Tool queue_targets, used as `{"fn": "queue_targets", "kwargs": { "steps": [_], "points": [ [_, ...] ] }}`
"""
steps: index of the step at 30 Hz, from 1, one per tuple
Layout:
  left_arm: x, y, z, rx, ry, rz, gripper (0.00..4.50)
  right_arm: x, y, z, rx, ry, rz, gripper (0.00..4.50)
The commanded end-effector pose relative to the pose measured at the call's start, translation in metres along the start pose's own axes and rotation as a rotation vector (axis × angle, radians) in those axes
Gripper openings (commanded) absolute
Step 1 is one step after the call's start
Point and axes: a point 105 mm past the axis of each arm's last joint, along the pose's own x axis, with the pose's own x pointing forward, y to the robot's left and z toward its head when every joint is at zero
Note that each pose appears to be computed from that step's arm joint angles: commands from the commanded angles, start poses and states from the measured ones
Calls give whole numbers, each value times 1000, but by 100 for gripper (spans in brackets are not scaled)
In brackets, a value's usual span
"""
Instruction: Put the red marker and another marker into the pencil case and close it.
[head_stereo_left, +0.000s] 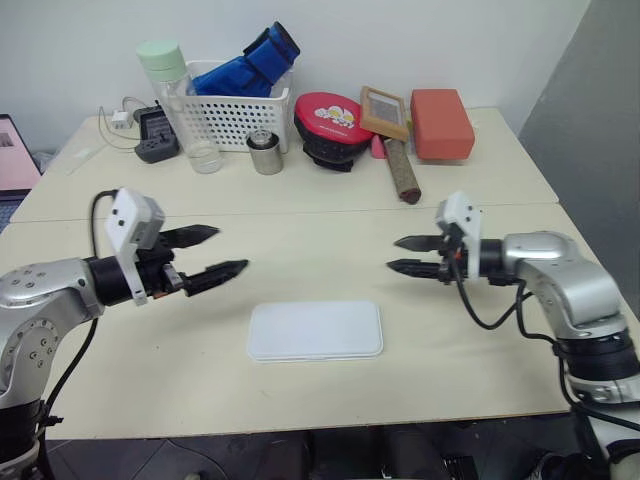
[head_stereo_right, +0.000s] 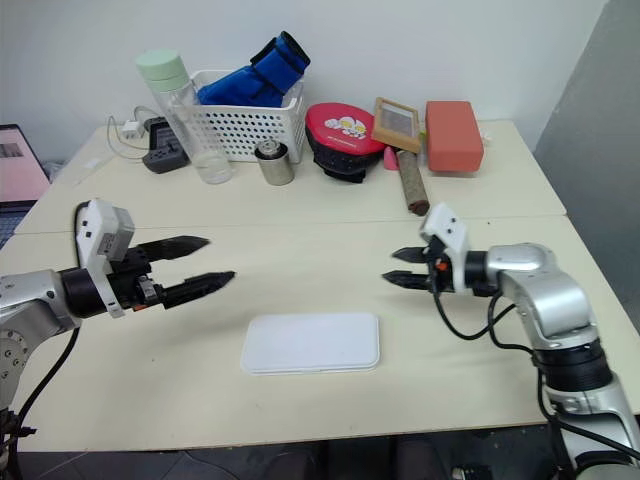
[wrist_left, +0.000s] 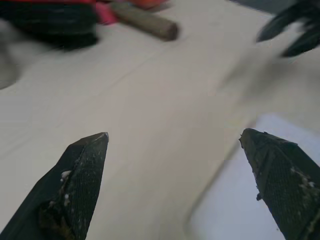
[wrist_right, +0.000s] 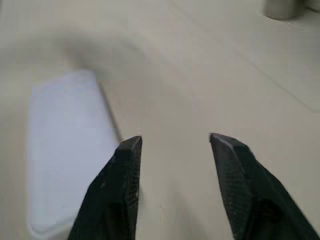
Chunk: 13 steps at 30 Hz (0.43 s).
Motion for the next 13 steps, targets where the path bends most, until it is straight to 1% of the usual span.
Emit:
{"fn": "queue_targets", "kwargs": {
  "steps": [1,4,6,13],
  "points": [
    [-22,28,-4,25,-5,157,450,-18,-13,2,-7,2,-76,323],
    [-31,35,-13,30,22,187,450,-25,-19,2,-3,7,-108,396],
    [-37,39,-13,23,20,197,450,-31,-25,5,1,3,-136,444],
    [-39,37,-6,22,-10,185,450,-34,-25,9,-4,-1,-135,444]
  ]
}}
